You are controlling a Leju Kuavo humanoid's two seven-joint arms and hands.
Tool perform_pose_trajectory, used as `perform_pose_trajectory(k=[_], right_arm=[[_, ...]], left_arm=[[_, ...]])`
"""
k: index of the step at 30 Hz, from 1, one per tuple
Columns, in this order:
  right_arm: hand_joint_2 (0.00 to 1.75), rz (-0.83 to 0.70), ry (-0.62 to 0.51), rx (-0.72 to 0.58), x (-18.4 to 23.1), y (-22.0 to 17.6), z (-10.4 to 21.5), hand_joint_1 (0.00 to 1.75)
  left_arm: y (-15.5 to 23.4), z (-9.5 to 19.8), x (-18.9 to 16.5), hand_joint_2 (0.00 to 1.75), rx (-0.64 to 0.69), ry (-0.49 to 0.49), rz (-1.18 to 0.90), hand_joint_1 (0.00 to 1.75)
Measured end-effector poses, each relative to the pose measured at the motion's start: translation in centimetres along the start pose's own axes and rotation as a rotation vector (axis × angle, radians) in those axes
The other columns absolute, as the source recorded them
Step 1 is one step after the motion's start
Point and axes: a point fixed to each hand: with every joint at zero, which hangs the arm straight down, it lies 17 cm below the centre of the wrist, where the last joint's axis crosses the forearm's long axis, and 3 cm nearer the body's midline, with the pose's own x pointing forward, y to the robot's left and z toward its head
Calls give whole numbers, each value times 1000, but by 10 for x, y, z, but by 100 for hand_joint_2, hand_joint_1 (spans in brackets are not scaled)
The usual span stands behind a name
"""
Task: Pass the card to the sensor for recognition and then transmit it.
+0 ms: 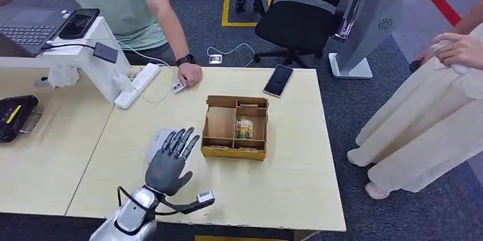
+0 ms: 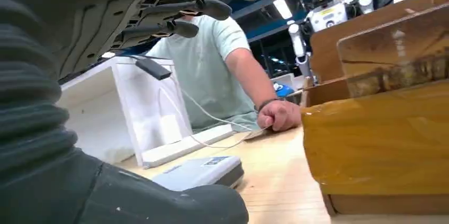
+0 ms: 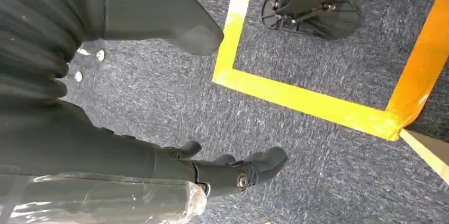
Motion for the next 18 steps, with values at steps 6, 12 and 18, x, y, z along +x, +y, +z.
perform_pose_trajectory(k=[6,12,18], right_arm=[[175,20,3,7,0,1,0,0],[175,25,6,7,-1,1,0,0],[175,25,6,8,0,1,0,0]], left_arm=[[-10,-7,1,175,-29,-11,-3,0],[-16,-14,7,175,-49,0,50,0],[-18,-21,17,175,-63,-10,72,0]])
